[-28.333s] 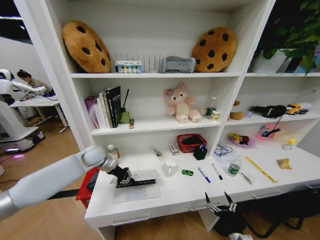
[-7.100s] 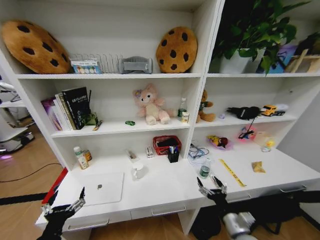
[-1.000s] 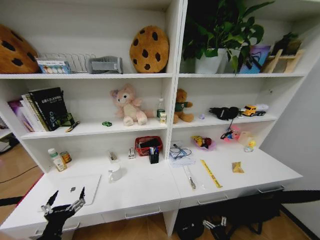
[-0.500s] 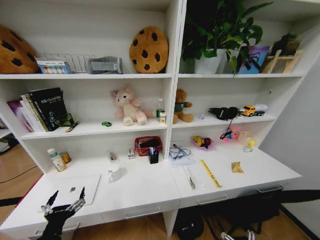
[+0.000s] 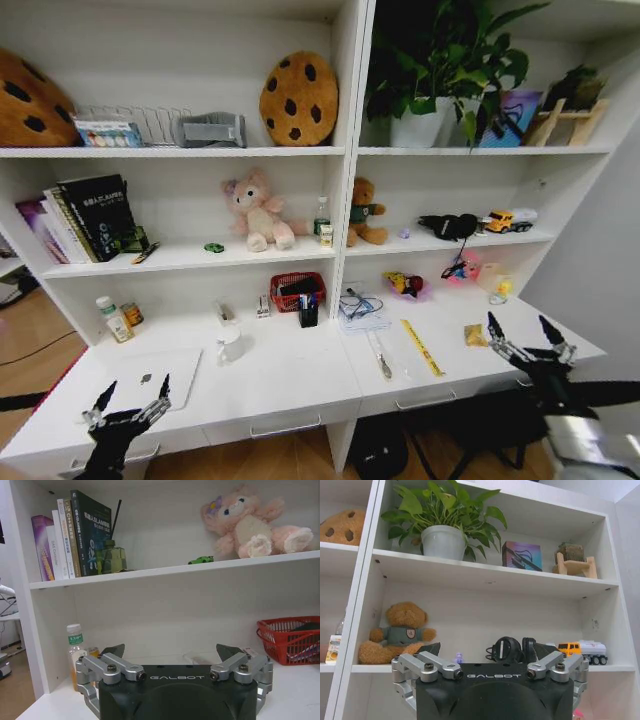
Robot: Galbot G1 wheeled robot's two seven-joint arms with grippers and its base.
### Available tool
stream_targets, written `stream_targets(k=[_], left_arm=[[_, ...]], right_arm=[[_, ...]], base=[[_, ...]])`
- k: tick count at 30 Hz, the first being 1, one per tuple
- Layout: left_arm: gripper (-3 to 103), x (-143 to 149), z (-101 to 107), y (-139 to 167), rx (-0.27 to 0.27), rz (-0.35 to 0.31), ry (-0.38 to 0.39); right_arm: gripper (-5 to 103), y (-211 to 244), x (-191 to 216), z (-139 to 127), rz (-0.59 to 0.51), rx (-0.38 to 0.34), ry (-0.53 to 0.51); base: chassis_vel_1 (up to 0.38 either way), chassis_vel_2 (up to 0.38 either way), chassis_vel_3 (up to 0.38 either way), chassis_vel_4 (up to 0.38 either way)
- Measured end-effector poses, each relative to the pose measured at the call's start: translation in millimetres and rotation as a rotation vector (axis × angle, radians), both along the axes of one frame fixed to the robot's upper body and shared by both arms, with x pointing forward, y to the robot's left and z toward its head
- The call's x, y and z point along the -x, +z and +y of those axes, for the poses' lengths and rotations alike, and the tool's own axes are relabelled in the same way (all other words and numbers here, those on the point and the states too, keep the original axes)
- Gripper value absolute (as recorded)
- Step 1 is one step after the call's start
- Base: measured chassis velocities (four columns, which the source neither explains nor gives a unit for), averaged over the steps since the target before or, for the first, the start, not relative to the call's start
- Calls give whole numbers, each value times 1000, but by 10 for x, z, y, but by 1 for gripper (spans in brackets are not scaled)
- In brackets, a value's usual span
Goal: Organize the objects on the table.
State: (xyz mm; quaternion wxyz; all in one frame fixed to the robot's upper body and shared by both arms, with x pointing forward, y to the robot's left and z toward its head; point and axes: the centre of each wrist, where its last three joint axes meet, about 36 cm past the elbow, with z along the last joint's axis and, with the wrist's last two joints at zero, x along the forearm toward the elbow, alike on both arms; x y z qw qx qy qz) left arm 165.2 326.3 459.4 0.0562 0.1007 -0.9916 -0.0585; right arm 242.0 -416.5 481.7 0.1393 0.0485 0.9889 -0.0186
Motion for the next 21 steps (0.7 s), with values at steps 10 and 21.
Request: stream_targets(k=[10, 21], left_arm=[[100, 0, 0, 0, 0, 0, 0], [100, 0, 0, 0, 0, 0, 0]], right_arm=[[100, -273, -50, 68, 47, -14, 12], [100, -423, -175, 149, 85, -12, 53]], base=[[-85, -90, 79, 92], [-245, -230, 240, 241]])
